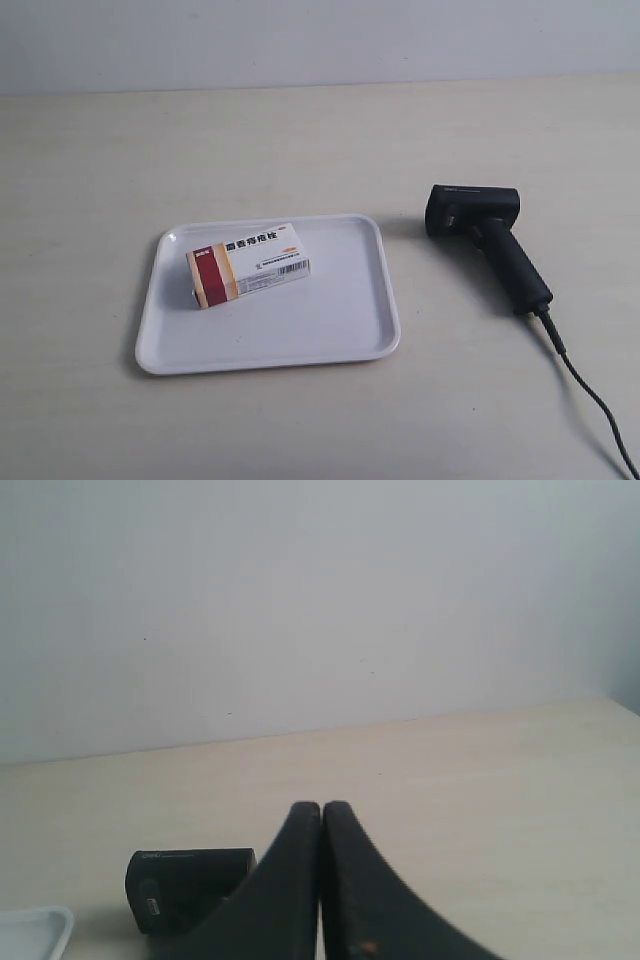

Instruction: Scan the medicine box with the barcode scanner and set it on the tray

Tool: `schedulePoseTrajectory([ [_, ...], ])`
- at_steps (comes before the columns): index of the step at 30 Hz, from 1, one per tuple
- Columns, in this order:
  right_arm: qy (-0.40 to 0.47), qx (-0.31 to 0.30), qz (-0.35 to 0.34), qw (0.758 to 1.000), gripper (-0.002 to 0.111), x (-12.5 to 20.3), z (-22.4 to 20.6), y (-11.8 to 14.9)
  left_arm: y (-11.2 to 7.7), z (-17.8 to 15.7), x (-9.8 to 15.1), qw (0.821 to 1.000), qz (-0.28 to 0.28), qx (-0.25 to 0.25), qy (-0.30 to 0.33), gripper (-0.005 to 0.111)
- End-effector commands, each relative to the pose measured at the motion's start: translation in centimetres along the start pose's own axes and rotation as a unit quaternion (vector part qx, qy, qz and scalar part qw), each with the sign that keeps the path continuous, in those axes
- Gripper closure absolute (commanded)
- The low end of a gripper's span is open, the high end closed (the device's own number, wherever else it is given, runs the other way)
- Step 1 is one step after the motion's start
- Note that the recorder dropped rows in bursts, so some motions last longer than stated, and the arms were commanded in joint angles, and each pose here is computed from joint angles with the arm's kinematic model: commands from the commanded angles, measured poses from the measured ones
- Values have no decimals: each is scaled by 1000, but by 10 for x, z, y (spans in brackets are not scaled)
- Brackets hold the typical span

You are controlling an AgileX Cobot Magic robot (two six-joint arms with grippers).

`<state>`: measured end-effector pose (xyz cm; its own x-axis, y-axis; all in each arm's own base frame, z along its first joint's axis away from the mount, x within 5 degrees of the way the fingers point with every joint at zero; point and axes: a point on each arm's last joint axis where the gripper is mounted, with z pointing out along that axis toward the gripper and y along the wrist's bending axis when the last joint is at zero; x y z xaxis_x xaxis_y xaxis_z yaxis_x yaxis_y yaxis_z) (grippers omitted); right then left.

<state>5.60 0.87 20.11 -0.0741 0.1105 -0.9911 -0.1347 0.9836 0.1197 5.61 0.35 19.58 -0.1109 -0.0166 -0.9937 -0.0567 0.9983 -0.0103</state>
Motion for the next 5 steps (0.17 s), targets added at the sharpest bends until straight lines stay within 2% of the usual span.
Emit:
schedulePoseTrajectory([
  [1,-7,3,0,1000,108,0,0,0,0,0,1,1000,-3,0,1,105],
  [5,-7,3,0,1000,108,0,0,0,0,0,1,1000,-3,0,1,105],
])
